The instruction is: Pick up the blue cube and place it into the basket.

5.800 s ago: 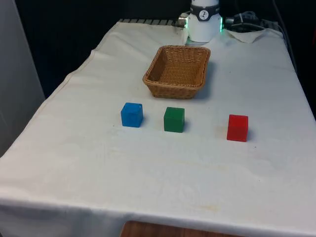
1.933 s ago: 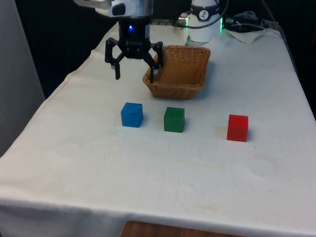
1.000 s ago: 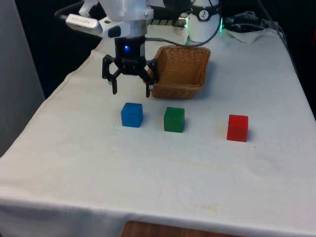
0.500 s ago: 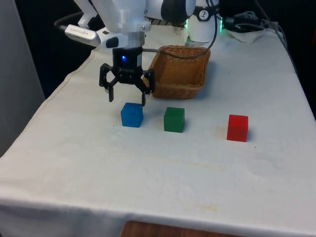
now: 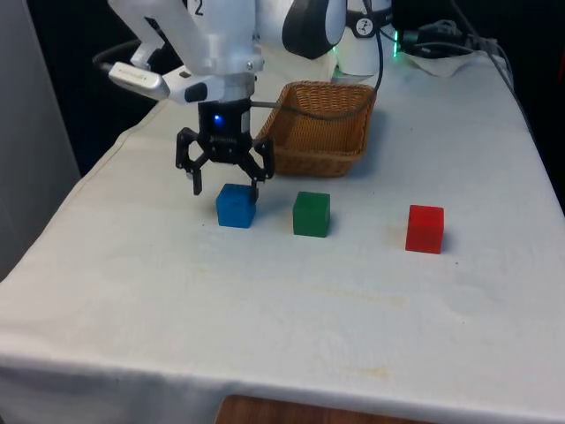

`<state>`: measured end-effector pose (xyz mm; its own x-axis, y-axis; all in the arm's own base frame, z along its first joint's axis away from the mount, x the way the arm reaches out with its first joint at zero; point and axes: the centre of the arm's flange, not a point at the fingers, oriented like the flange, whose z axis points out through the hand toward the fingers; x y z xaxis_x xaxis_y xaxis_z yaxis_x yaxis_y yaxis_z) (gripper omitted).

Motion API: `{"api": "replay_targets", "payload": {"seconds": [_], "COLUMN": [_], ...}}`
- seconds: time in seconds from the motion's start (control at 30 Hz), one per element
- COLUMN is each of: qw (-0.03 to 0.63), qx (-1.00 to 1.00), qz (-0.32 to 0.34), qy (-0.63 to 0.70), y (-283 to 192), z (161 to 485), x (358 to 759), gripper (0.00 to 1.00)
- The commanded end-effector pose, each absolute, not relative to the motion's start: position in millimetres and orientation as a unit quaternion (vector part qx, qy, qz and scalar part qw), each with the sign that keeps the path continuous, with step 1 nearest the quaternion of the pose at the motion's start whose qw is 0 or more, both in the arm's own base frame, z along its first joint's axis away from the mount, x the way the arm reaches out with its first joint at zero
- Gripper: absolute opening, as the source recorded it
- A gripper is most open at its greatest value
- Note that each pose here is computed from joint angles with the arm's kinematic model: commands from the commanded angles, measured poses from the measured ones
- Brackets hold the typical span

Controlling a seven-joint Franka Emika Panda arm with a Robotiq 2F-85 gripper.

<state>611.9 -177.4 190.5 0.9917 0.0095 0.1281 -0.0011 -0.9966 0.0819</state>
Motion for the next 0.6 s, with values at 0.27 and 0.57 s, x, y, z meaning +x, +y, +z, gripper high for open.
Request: {"api": "replay_targets", "payload": {"seconds": [0.27, 0.57], "qw": [0.037, 0.039], "qx": [0.997, 0.997], "qz": [0.066, 0.062], "qy": [0.002, 0.001], "y": [-188, -188], "z": [184, 182], "x": [616, 614], "gripper": [1.0, 1.0]}}
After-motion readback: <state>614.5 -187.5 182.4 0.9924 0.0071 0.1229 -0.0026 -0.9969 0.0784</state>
